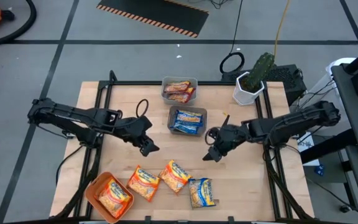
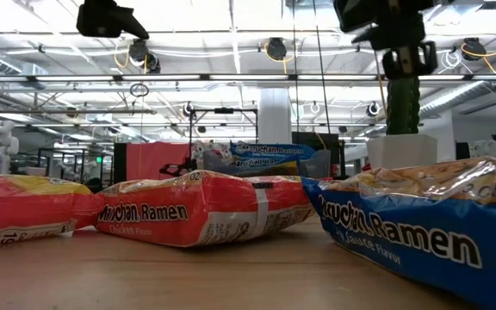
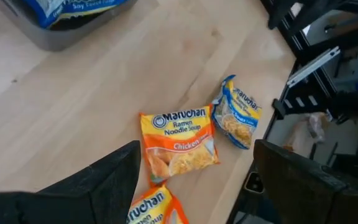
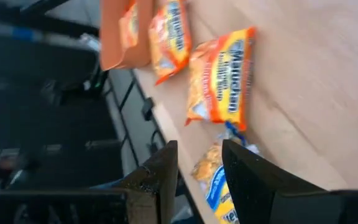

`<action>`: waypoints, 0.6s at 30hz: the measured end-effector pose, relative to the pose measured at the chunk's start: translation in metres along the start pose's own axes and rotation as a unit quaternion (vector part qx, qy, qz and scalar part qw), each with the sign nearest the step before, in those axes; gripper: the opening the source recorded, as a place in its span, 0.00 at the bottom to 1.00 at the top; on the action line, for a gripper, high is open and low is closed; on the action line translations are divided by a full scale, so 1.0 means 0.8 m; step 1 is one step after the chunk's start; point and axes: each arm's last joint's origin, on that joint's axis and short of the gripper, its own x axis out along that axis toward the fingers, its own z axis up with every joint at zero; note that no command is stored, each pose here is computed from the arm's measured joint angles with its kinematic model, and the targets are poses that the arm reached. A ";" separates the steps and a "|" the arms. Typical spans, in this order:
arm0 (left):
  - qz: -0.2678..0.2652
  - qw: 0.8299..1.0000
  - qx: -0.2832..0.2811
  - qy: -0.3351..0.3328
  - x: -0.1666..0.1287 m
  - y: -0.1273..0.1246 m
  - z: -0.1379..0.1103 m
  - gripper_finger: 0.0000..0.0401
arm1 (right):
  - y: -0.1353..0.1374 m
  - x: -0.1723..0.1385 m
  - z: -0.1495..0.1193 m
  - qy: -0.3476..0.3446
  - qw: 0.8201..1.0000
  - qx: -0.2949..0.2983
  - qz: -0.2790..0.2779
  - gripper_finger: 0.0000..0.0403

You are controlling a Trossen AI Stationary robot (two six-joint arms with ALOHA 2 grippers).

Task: Sort Maruchan noodles
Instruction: Put the right orange noodle pack into the orange bin

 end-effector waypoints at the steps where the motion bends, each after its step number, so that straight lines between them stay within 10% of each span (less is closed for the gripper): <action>1: 0.000 1.000 0.006 0.000 0.000 0.000 0.000 0.78 | -0.003 0.004 -0.003 -0.006 1.000 0.013 -0.009 0.30; 18: -0.027 0.996 0.081 0.036 0.000 -0.005 -0.008 0.78 | -0.012 0.124 -0.033 -0.010 0.995 0.084 -0.044 0.30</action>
